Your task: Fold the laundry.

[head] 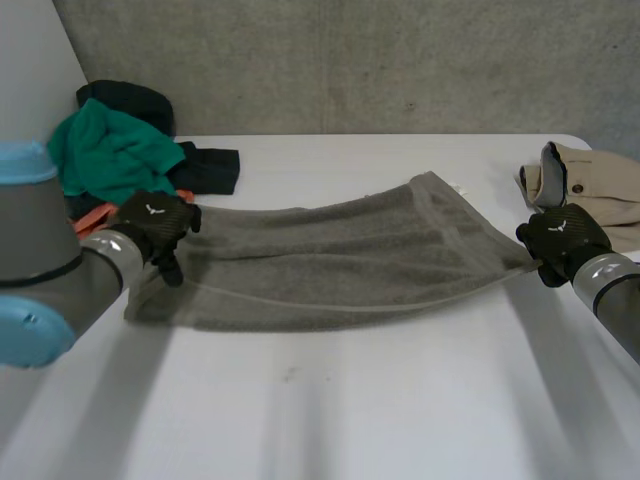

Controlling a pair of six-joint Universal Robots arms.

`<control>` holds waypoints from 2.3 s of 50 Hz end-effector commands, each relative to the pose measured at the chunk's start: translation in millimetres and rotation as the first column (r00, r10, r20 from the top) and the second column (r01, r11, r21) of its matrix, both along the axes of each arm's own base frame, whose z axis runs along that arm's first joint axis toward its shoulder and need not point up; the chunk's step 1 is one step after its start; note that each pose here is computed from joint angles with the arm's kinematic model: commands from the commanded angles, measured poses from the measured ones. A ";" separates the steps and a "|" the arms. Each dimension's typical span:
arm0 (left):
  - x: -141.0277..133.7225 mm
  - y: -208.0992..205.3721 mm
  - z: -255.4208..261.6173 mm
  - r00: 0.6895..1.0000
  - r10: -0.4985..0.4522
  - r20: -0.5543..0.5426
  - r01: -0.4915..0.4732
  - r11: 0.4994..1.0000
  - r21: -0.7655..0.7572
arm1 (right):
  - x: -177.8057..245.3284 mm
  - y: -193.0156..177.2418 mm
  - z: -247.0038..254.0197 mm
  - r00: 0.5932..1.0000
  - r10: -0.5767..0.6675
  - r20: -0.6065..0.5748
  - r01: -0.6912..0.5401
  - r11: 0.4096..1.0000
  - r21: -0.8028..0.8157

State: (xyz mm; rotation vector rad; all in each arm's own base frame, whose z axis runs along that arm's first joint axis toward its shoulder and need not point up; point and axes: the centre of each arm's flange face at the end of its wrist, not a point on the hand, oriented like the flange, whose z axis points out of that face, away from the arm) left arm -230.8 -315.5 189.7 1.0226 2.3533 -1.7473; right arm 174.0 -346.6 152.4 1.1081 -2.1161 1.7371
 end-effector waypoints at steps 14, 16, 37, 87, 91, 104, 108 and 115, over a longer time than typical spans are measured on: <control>0.9 -19.2 -49.7 0.995 0.014 0.103 -0.037 0.974 0.223 | -7.6 -4.0 3.2 1.000 -0.019 0.000 0.019 1.000 -0.010; 3.0 -19.4 -52.5 0.993 0.015 0.113 -0.041 0.973 0.226 | -7.6 -4.0 3.2 1.000 -0.019 0.000 0.019 1.000 -0.010; 15.2 8.0 -11.9 0.994 0.055 0.092 -0.063 0.994 0.089 | -11.4 -1.2 18.6 0.999 -0.032 0.008 0.032 0.999 -0.029; 43.6 85.7 75.9 0.998 0.034 -0.051 -0.044 0.980 -0.196 | -37.0 44.5 126.9 0.999 -0.050 0.002 0.050 0.998 -0.044; 43.8 102.6 132.0 0.988 -0.007 -0.154 -0.049 0.933 -0.356 | -40.7 59.0 179.3 0.996 -0.077 0.048 0.081 0.992 -0.093; 33.4 48.2 73.9 0.990 0.060 -0.124 -0.059 0.998 0.013 | -20.9 44.2 142.2 0.999 0.037 -0.026 -0.031 0.983 0.179; 21.8 22.3 44.0 0.996 0.046 -0.075 -0.039 0.994 0.098 | -6.5 23.6 111.8 0.990 0.067 -0.127 -0.041 0.980 0.193; -4.1 -37.3 112.7 0.988 -0.009 -0.153 -0.035 0.959 -0.282 | 12.8 -41.0 139.5 0.998 -0.062 -0.012 0.058 0.975 -0.215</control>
